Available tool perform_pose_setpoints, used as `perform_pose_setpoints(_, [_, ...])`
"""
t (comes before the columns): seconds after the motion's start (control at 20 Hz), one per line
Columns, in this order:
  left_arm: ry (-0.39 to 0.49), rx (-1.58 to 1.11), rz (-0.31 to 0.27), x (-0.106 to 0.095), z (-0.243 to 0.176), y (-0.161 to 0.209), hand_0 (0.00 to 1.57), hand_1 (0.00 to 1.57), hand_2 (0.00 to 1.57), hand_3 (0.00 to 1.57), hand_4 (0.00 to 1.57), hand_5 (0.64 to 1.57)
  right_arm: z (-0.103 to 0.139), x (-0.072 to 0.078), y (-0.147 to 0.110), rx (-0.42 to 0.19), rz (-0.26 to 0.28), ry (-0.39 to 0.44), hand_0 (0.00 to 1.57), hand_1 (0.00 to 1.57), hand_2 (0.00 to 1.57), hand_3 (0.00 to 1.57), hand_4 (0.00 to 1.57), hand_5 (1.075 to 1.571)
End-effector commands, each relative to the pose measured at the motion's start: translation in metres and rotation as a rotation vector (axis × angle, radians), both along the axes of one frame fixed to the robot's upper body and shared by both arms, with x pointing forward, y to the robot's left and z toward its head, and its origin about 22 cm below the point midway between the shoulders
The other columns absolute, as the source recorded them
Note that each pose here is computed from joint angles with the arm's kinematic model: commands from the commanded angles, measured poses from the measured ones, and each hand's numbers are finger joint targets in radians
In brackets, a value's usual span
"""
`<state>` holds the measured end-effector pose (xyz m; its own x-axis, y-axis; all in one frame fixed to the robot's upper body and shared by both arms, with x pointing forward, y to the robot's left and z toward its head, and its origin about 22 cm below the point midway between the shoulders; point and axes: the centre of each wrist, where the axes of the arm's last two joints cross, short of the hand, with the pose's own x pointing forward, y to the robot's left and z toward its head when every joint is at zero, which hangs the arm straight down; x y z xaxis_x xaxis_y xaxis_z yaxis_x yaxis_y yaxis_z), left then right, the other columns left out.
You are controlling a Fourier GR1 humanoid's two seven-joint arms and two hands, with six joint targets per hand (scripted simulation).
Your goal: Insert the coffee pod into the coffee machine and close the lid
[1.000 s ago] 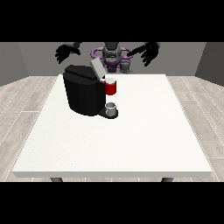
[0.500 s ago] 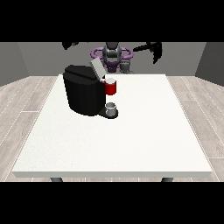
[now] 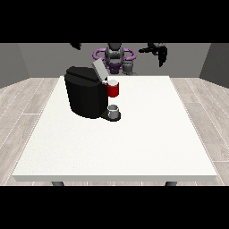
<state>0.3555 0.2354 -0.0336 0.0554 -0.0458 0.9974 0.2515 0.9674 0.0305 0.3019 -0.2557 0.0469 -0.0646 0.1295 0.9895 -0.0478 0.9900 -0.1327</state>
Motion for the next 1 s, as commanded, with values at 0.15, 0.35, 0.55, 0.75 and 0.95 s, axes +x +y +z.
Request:
perform_pose_setpoints(0.15, [-0.075, -0.034, -0.034, -0.013, 0.015, -0.006, 0.00, 0.00, 0.00, 0.00, 0.20, 1.571, -0.009, 0.015, -0.005, 0.008, -0.019, -0.008, 0.00, 0.00, 0.00, 0.00, 0.00, 1.571])
perform_pose_setpoints(0.35, [-0.093, -0.049, 0.006, -0.018, 0.030, 0.008, 0.00, 0.00, 0.00, 0.00, 0.00, 1.571, -0.006, 0.024, -0.020, 0.043, 0.003, -0.009, 0.00, 0.00, 0.00, 0.00, 0.00, 1.571])
perform_pose_setpoints(0.55, [-0.105, -0.055, 0.043, -0.020, 0.046, 0.010, 0.00, 0.00, 0.00, 0.00, 0.00, 1.571, 0.000, 0.040, 0.004, 0.055, 0.005, 0.016, 0.00, 0.00, 0.00, 0.00, 0.00, 1.571])
perform_pose_setpoints(0.75, [-0.118, -0.057, 0.065, -0.044, 0.040, 0.022, 0.00, 0.00, 0.00, 0.00, 0.00, 1.571, -0.007, 0.042, -0.007, 0.033, 0.056, -0.012, 0.00, 0.00, 0.00, 0.00, 0.00, 1.571])
perform_pose_setpoints(0.95, [-0.134, -0.008, 0.087, -0.043, 0.044, 0.018, 0.00, 0.00, 0.00, 0.00, 0.00, 1.571, -0.002, 0.052, 0.021, 0.027, 0.098, 0.002, 0.00, 0.00, 0.00, 0.00, 0.00, 1.571])
